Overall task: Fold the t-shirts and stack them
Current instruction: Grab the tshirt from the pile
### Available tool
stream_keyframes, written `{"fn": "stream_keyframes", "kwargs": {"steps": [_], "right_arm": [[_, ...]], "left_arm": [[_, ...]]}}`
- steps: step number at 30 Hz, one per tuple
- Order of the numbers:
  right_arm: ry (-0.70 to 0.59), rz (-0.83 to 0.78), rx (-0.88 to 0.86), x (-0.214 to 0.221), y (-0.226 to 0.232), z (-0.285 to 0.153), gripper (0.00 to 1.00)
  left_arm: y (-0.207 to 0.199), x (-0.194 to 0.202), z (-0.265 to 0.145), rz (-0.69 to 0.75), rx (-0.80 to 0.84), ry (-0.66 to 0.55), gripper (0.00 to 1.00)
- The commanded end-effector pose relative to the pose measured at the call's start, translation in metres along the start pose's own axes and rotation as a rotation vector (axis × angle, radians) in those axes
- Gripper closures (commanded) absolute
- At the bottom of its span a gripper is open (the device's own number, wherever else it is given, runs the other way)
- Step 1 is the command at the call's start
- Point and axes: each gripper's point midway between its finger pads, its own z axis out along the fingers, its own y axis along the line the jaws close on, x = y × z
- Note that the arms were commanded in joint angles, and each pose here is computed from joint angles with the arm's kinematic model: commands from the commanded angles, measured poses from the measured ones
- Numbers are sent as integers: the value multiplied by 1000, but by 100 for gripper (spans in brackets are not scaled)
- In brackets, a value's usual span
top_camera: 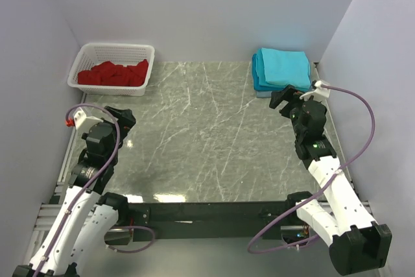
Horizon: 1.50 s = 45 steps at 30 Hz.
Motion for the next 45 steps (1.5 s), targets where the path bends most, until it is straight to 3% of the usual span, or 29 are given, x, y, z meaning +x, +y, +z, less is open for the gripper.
{"fn": "stream_keyframes", "kwargs": {"steps": [1,4,11,13,14,16,17,19,20,21,23,26,27,28,29,31,35,42,45], "right_arm": [[-75,29,-42,-25,14,0,7],[-64,40,-28,-27,15,3,7],[-51,33,-28,-26,18,13,6],[-43,31,-44,-25,22,20,6],[-39,33,-46,-24,23,22,6],[-17,18,-46,-23,26,30,6],[-20,15,-41,-30,28,33,6],[34,-1,-9,-19,23,42,6],[35,-3,-5,-22,25,44,6],[49,-7,2,-19,24,46,6],[83,-13,-15,-8,26,52,6],[122,-20,-19,3,25,59,6],[143,-25,-9,9,23,62,6],[143,-26,-3,9,21,64,6],[156,-32,16,10,19,64,6],[176,-49,38,15,14,67,6],[196,-52,43,25,11,72,6],[272,-46,58,44,9,85,6],[277,-39,59,46,8,86,6]], "left_arm": [[-11,-19,4,9,-3,-62,1],[-27,-36,14,12,-8,-117,1],[-63,-43,64,120,-20,-88,1],[-64,-43,96,141,-37,-58,0],[-79,-62,105,141,-13,-79,1],[-60,-62,147,157,-94,-25,1],[-80,-82,158,146,-55,-31,1],[-52,-77,202,166,-136,32,1],[-68,-89,215,166,-87,36,0],[-47,-78,242,177,-131,78,1],[-56,-92,268,202,-100,74,1],[-24,-72,331,236,-157,160,1],[-34,-90,345,246,-132,125,1],[-28,-87,357,261,-148,128,1],[2,-59,377,299,-207,198,0],[-2,-65,394,324,-209,186,1],[45,-16,424,388,-261,277,3],[90,30,429,407,-334,390,8],[100,43,430,416,-345,422,19]]}}
